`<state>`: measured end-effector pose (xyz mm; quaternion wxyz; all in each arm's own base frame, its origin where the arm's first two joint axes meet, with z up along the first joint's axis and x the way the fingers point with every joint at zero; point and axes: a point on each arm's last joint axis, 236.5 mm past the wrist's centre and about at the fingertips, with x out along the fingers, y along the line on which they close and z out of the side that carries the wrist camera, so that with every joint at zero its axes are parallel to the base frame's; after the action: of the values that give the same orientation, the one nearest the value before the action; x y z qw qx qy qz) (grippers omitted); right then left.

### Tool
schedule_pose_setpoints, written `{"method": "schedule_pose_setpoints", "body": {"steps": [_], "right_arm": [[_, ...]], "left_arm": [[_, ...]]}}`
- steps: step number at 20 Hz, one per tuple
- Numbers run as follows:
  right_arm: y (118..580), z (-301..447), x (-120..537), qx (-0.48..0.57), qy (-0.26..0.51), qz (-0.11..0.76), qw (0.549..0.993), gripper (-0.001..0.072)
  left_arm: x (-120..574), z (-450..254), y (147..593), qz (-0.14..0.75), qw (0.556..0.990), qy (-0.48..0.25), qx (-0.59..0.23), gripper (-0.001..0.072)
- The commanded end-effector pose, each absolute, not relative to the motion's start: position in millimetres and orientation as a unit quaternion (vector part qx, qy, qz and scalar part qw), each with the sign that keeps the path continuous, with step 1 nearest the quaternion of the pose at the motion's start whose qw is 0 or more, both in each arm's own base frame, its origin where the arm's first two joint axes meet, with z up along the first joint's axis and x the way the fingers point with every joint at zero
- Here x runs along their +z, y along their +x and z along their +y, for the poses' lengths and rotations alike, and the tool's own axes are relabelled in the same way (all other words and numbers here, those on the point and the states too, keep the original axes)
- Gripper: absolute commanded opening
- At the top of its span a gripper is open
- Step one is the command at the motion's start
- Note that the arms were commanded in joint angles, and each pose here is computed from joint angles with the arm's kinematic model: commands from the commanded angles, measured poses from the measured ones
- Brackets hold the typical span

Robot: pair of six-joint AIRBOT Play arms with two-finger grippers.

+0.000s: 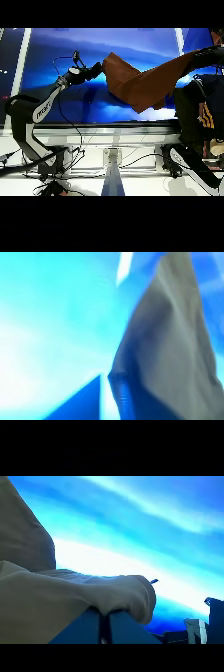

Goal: Fold the clothes and pants, and hang the long-sleeved shirts on hangers.

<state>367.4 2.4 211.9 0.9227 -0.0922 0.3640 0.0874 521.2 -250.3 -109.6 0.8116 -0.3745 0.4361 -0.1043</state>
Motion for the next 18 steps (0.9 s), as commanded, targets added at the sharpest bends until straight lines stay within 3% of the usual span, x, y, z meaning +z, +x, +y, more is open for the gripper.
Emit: {"method": "schedule_pose_setpoints", "body": {"steps": [1, 9, 18], "right_arm": [[367.5, 2.8, 212.7, 0.088, -0.092, 0.363, 0.923, 0.0015], [367.6, 2.6, 212.7, 0.088, -0.093, 0.363, 0.923, 0.0015], [371.1, -6.2, 215.8, 0.072, -0.106, 0.355, 0.926, 0.0015]], "left_arm": [[-115.7, -257.0, 521.3, 0.435, 0.812, -0.379, -0.094, 0.0014], [-72.6, -256.3, 505.8, 0.445, 0.83, -0.286, -0.178, 0.0013], [174.2, -215.8, 485.5, 0.226, 0.93, -0.153, -0.246, 0.0013]]}}
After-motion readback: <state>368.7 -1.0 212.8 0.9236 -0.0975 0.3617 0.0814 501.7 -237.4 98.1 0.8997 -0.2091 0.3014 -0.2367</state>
